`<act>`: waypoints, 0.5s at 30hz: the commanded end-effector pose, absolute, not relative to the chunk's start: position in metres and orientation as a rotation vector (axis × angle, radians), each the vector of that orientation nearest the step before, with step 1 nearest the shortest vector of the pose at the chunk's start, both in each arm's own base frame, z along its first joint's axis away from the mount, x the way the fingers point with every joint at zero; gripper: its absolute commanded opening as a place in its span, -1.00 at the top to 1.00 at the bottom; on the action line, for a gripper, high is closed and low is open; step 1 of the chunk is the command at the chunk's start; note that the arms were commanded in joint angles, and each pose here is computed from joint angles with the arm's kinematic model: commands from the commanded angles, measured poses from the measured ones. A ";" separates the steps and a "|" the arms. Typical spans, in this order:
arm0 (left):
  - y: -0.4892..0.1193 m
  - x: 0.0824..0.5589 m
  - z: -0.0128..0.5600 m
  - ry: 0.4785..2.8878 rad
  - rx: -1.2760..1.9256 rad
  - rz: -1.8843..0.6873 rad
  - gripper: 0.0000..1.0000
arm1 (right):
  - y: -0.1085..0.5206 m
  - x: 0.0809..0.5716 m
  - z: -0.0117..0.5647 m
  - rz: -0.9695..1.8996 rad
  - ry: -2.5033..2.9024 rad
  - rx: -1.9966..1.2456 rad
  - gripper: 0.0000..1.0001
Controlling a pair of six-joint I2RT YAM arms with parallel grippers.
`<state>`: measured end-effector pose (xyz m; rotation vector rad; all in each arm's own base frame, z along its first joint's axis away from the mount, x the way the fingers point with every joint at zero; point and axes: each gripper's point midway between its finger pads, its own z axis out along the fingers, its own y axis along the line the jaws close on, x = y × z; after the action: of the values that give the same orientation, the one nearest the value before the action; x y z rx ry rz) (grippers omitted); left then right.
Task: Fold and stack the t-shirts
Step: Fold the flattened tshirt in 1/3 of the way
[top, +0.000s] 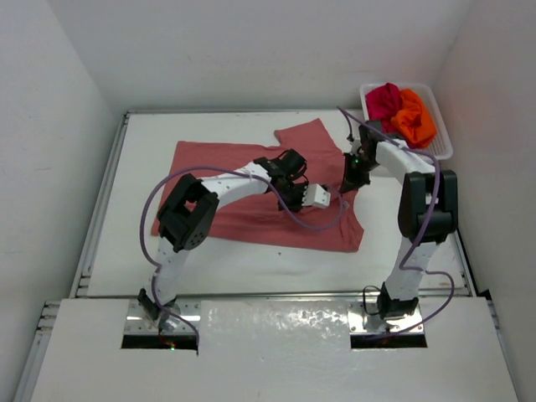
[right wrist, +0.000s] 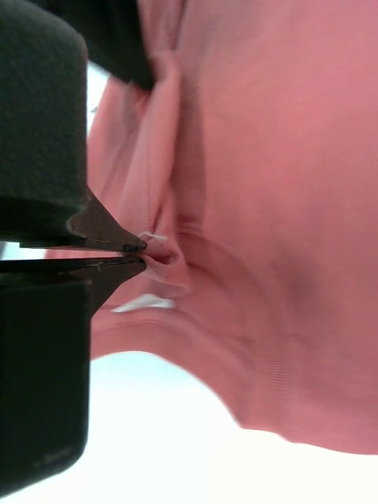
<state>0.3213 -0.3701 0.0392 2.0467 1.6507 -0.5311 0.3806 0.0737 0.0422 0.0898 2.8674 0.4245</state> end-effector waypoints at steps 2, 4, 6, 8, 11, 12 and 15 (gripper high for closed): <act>-0.370 0.310 0.075 1.570 2.042 -0.634 1.00 | 0.072 0.344 0.044 0.414 2.912 0.089 1.00; -0.370 0.310 0.077 1.571 2.034 -0.670 1.00 | 0.073 0.334 0.041 0.422 2.930 0.102 1.00; -0.364 0.313 0.085 1.566 2.028 -0.712 1.00 | 0.075 0.321 0.040 0.431 2.954 0.097 1.00; -0.357 0.318 0.089 1.567 2.026 -0.737 1.00 | 0.075 0.310 0.039 0.435 2.977 0.103 1.00; -0.345 0.306 0.083 1.519 2.116 -0.749 1.00 | 0.076 0.299 0.041 0.438 2.979 0.109 1.00; -0.340 0.299 0.074 1.517 2.140 -0.768 1.00 | 0.079 0.294 0.038 0.447 2.986 0.113 1.00; -0.340 0.286 0.060 1.510 2.176 -0.814 1.00 | 0.088 0.282 0.028 0.468 3.027 0.102 1.00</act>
<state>0.3067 -0.3432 0.0544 2.1212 1.5919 -0.7287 0.2879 0.0786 0.0279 0.1114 3.0286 0.4405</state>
